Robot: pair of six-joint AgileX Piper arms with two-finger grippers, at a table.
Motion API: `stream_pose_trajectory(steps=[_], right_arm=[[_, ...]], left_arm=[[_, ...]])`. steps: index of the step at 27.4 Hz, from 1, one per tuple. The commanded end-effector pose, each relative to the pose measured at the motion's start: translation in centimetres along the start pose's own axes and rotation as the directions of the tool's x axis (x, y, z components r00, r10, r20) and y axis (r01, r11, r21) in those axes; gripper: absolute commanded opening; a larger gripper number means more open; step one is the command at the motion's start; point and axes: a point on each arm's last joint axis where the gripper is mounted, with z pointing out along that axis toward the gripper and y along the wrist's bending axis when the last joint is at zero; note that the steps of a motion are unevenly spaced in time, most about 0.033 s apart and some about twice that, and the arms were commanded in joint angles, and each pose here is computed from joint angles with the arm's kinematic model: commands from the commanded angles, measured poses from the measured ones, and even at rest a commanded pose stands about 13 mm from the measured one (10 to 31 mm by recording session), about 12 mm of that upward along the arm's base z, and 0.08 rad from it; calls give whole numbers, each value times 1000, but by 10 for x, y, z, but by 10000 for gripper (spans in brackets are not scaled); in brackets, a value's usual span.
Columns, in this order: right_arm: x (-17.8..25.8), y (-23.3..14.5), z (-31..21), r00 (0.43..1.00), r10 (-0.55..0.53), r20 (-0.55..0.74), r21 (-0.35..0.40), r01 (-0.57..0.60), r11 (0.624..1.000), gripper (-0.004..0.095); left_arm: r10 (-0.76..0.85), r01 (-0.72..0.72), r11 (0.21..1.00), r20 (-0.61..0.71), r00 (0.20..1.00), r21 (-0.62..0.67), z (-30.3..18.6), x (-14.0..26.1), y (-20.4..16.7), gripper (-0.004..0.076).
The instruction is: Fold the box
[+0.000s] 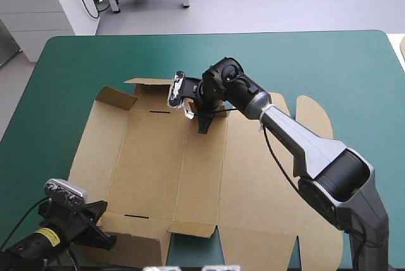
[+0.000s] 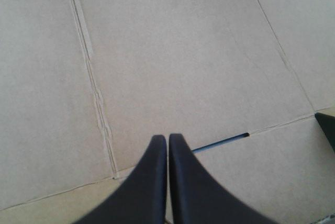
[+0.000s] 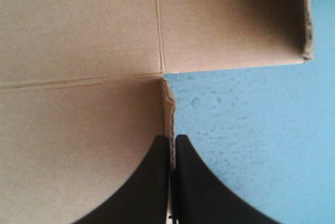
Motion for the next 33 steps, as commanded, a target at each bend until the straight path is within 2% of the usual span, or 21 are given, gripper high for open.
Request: stream_pose_trajectory(steps=[1,9,12,18,22,25,28,29,30,31,32,33], right_arm=[[-6,-12,-39,997,19,81,106,-27,994,3],[-2,-14,-40,998,37,41,130,-42,991,217],[-1,-15,-42,999,30,28,142,-34,989,254],[16,-30,-63,994,-15,-110,288,46,956,254],[41,-50,-90,982,156,-103,388,-105,916,253],[69,-67,-117,949,310,-64,445,-251,860,206],[103,-78,-146,886,460,-58,491,-376,786,115],[127,-83,-167,835,549,-46,515,-451,729,48],[135,-84,-176,811,585,-16,519,-494,698,18],[154,-84,-200,756,652,61,509,-586,631,-20],[161,-81,-212,736,670,92,500,-616,608,-20],[177,-74,-232,685,713,150,482,-680,552,-20]], left_arm=[[-11,11,1000,75,997,4,-5,-13,0,-8],[-11,11,1000,75,997,4,-5,-13,0,-8],[-11,11,1000,75,997,4,-5,-13,0,-8],[-11,11,1000,75,997,4,-5,-13,0,-8],[-10,10,1000,75,997,3,-5,-13,0,-8],[-10,10,1000,75,997,3,-5,-13,0,-8],[-10,10,1000,75,997,3,-5,-13,0,-8],[-10,10,1000,75,997,3,-5,-13,0,-8],[-10,10,1000,75,997,3,-5,-13,0,-8],[-10,10,1000,75,997,3,-5,-13,0,-8],[-8,8,1000,74,997,1,-5,-13,0,-8],[-4,4,1000,74,997,-3,-5,-12,0,-8]])
